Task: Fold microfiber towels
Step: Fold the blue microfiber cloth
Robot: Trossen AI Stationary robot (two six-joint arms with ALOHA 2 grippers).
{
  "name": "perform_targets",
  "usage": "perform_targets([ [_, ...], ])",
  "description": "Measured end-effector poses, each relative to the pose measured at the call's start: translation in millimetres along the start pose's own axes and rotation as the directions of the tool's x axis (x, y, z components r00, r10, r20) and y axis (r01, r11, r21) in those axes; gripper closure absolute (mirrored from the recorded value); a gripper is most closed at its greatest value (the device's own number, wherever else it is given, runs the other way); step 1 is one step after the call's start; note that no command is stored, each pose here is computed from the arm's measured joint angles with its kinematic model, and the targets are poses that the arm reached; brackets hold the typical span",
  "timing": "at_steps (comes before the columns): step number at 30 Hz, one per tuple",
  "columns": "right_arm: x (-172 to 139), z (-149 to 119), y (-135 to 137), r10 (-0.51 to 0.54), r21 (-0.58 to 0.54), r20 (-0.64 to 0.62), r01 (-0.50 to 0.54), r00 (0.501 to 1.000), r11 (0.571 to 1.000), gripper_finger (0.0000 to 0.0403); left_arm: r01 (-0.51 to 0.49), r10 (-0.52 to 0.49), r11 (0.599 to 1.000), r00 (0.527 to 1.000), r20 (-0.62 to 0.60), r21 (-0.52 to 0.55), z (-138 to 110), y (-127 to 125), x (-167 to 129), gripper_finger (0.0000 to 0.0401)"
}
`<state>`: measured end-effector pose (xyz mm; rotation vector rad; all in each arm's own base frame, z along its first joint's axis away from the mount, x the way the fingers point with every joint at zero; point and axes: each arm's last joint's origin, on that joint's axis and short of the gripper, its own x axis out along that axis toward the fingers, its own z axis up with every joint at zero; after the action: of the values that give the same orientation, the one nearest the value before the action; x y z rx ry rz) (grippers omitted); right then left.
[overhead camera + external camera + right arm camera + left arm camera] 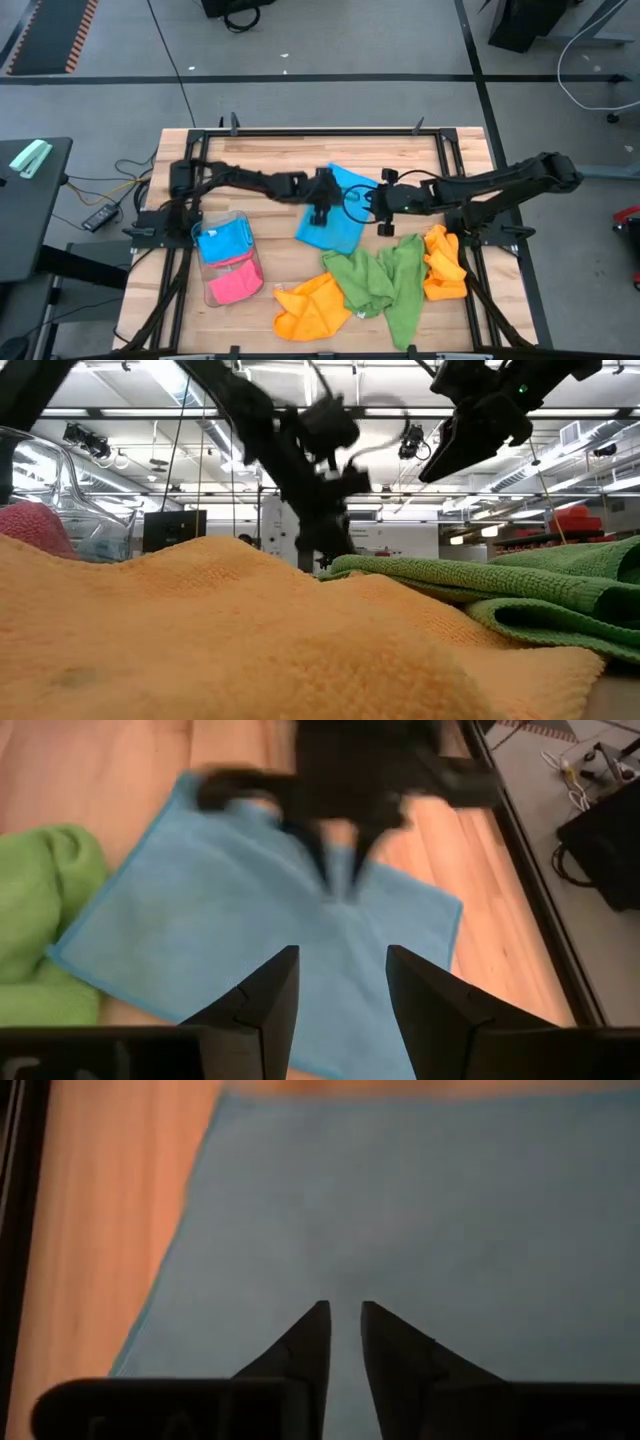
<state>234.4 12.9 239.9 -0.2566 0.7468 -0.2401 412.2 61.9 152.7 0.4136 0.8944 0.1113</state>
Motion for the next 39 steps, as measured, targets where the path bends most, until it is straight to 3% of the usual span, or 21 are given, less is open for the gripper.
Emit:
perform_targets([
  [8,2.2,1.3,4.3,0.009,-0.008,0.009,-0.009,1.000,1.000,0.0242,-0.034,0.011,0.981,0.992,-0.125,-0.188,-24.1,34.8,39.3,0.0299],
  [17,1.7,-0.1,6.4,0.020,-0.010,-0.004,-0.020,1.000,1.000,0.0242,-0.120,0.023,0.924,0.965,-0.260,-0.364,-52.4,79.1,39.8,0.0322],
  [22,0.0,-0.7,10.9,0.038,-0.020,-0.009,-0.038,0.999,0.999,0.0242,-0.061,-0.062,0.894,0.964,-0.257,-0.444,-60.3,85.6,37.5,0.0337],
  [26,0.1,-1.2,11.0,0.038,-0.012,-0.013,-0.038,0.999,0.999,0.0242,-0.014,-0.104,0.912,0.959,-0.263,-0.411,-51.3,74.0,26.7,0.0345],
  [32,9.9,-14.7,15.0,0.038,0.003,0.018,-0.038,0.999,0.999,0.0242,0.066,-0.130,0.960,0.967,-0.221,-0.273,-19.5,47.5,-2.0,0.0355],
  [39,27.3,-41.9,24.7,0.061,0.061,0.068,-0.065,0.996,0.996,0.0242,0.001,-0.021,0.995,0.979,-0.201,-0.102,-13.6,20.0,-12.6,0.0373],
])
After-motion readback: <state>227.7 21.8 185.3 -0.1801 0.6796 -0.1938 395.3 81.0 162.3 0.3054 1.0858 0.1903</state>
